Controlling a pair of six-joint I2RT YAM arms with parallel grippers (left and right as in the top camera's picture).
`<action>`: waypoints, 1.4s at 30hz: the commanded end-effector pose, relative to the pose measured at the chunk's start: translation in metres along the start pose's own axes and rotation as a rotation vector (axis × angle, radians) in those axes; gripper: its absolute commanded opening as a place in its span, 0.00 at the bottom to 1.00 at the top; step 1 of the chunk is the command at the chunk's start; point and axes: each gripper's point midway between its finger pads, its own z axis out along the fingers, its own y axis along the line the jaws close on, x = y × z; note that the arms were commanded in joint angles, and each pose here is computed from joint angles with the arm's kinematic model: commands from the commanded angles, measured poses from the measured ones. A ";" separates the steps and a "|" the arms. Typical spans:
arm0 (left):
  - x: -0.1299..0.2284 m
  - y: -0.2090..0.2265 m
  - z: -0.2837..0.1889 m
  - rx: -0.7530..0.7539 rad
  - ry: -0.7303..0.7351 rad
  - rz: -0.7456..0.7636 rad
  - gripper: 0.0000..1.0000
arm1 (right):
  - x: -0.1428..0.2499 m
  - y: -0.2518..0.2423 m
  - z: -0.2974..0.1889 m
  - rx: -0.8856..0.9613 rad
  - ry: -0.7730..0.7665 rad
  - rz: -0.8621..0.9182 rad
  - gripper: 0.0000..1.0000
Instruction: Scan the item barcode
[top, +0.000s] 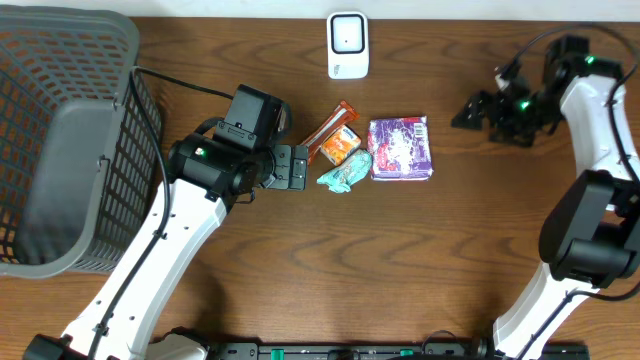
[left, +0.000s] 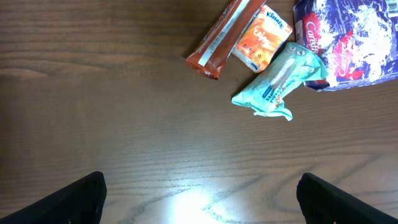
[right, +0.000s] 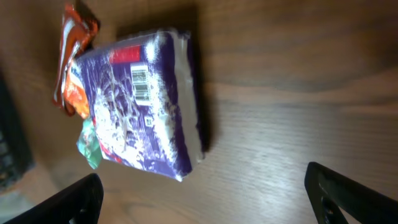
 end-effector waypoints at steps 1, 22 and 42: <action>0.000 0.000 0.000 0.005 0.005 -0.004 0.98 | 0.019 0.020 0.023 -0.144 0.050 0.002 0.99; 0.000 0.000 0.000 0.005 0.005 -0.004 0.98 | 0.029 0.042 -0.020 0.178 -0.050 -0.107 0.99; 0.000 0.000 0.000 0.005 0.005 -0.004 0.98 | 0.075 0.059 0.053 0.229 0.050 0.057 0.99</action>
